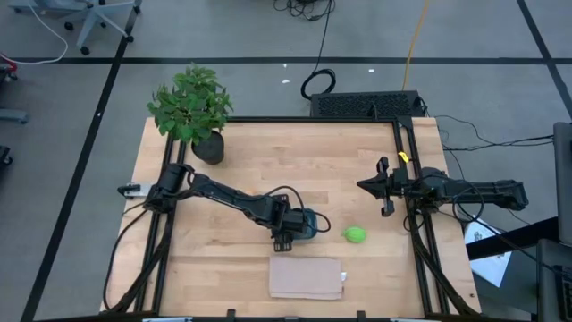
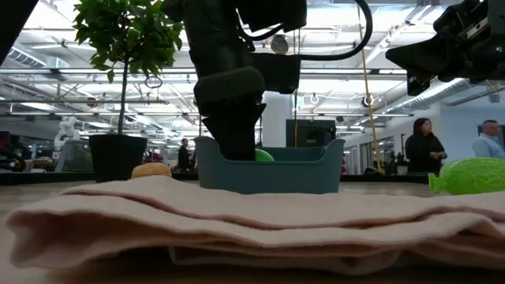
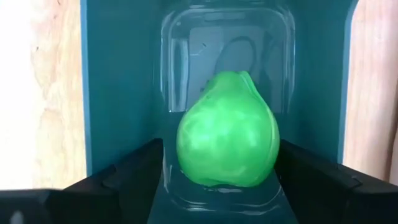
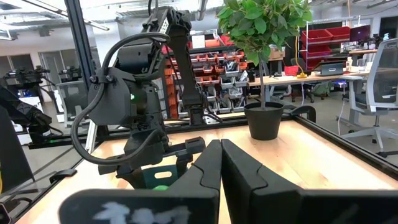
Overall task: Pick and placing Produce into tupperware
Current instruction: Put the green pear into the blue bin, then put the green melon into the blue bin
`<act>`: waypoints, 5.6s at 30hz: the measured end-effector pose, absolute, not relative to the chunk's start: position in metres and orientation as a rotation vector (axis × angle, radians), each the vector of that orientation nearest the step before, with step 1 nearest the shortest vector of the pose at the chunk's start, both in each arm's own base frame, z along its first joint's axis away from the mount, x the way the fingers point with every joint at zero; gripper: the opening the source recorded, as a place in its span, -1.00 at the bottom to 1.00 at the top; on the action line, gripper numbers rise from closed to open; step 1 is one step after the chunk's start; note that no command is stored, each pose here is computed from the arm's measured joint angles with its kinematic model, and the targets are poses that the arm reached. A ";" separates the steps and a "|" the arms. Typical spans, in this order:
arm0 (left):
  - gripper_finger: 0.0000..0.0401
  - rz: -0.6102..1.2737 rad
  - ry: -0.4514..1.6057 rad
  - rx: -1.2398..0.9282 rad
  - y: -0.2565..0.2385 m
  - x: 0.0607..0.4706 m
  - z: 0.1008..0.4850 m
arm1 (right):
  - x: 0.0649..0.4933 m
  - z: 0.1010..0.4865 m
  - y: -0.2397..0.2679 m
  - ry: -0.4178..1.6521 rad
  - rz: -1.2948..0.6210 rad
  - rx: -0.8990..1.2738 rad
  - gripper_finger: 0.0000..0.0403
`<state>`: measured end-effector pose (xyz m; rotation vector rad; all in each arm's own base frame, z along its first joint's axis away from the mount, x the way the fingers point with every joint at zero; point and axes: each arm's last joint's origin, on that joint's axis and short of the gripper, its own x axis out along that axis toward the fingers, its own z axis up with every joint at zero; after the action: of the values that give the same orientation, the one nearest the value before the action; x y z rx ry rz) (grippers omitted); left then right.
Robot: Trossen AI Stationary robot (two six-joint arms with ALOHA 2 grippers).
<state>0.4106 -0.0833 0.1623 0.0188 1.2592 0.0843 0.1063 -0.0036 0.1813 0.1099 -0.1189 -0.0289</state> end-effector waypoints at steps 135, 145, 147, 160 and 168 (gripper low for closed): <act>-1.00 0.144 0.304 0.312 -0.042 0.228 0.392 | 0.107 0.180 -0.003 -0.101 -0.024 0.136 -1.00; -1.00 0.167 0.110 0.091 -0.035 0.184 0.322 | 0.107 0.181 -0.003 -0.115 -0.022 0.136 -1.00; -1.00 0.181 0.094 0.079 -0.036 0.178 0.306 | 0.107 0.181 -0.003 -0.113 -0.022 0.142 -1.00; -1.00 0.202 0.011 0.070 -0.041 0.149 0.230 | 0.107 0.182 -0.002 -0.127 0.010 0.136 -1.00; -1.00 0.238 0.053 0.102 -0.039 0.141 0.203 | 0.107 0.184 -0.002 -0.148 0.011 0.130 -1.00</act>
<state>0.1413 -0.0388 0.2029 0.1023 0.0533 0.2378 0.1069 -0.0024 0.1844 0.1299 -0.1477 0.0107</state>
